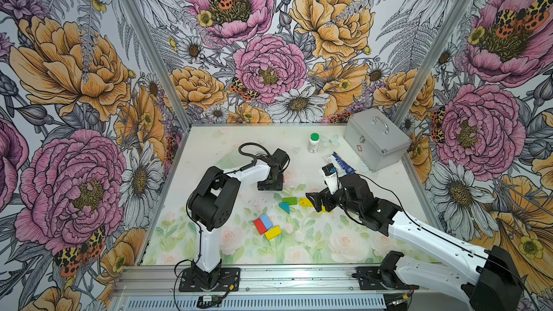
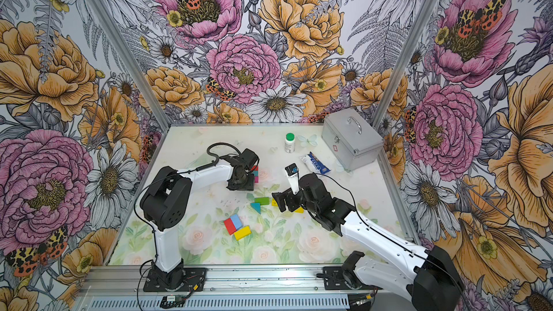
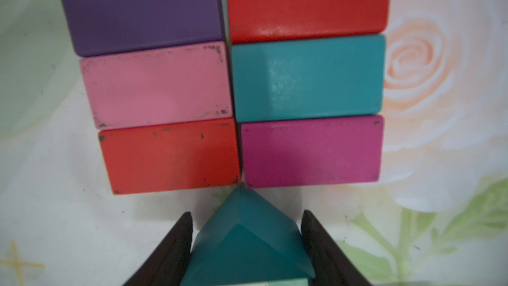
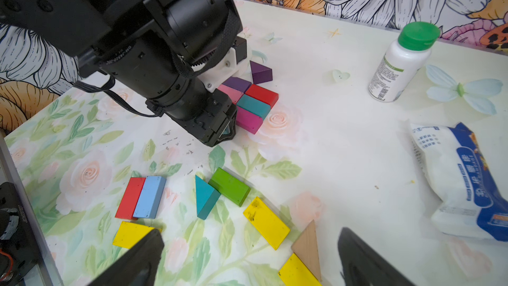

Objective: Assemble a piece of candy with building blocks
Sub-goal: Assemble the building block at the center of the board.

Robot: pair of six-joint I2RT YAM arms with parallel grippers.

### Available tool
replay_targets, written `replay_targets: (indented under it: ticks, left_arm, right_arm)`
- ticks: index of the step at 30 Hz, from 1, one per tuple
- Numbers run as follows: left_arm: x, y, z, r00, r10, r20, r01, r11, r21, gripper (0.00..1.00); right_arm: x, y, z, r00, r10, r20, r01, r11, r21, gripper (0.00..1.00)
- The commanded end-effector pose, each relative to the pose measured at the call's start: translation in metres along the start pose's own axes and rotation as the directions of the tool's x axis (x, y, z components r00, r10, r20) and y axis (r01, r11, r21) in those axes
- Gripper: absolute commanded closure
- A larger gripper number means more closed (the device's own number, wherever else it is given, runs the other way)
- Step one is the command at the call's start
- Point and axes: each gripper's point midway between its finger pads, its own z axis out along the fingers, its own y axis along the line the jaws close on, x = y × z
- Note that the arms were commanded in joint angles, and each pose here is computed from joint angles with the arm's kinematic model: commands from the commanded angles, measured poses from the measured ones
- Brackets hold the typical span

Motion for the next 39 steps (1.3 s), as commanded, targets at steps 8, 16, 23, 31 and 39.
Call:
replay_targets:
  ticks: [8, 16, 23, 31, 39]
  left_arm:
    - [-0.004, 0.001, 0.009, 1.000, 0.011, -0.016, -0.011, 1.000, 0.002, 0.42]
    - [-0.004, 0.000, 0.004, 1.000, 0.012, -0.010, -0.012, 1.000, 0.015, 0.36]
    - [-0.003, -0.001, -0.003, 1.000, 0.015, 0.001, -0.015, 1.000, 0.025, 0.30]
    - [0.001, -0.003, -0.013, 1.000, 0.011, 0.008, -0.011, 0.999, 0.051, 0.26]
    - [0.024, 0.002, -0.056, 0.999, 0.005, 0.049, -0.012, 0.990, 0.138, 0.16]
  right_arm:
    - [0.002, -0.002, 0.003, 1.000, -0.004, 0.004, 0.004, 1.000, -0.003, 0.00]
    - [0.002, -0.002, 0.002, 1.000, -0.003, 0.007, 0.003, 1.000, -0.006, 0.00]
    - [0.002, -0.002, 0.001, 1.000, 0.001, 0.011, -0.001, 1.000, -0.006, 0.00]
    - [0.005, -0.002, 0.000, 1.000, 0.000, 0.005, 0.000, 1.000, -0.003, 0.00]
    - [0.009, -0.016, -0.009, 0.999, 0.035, -0.013, -0.034, 0.996, 0.078, 0.00]
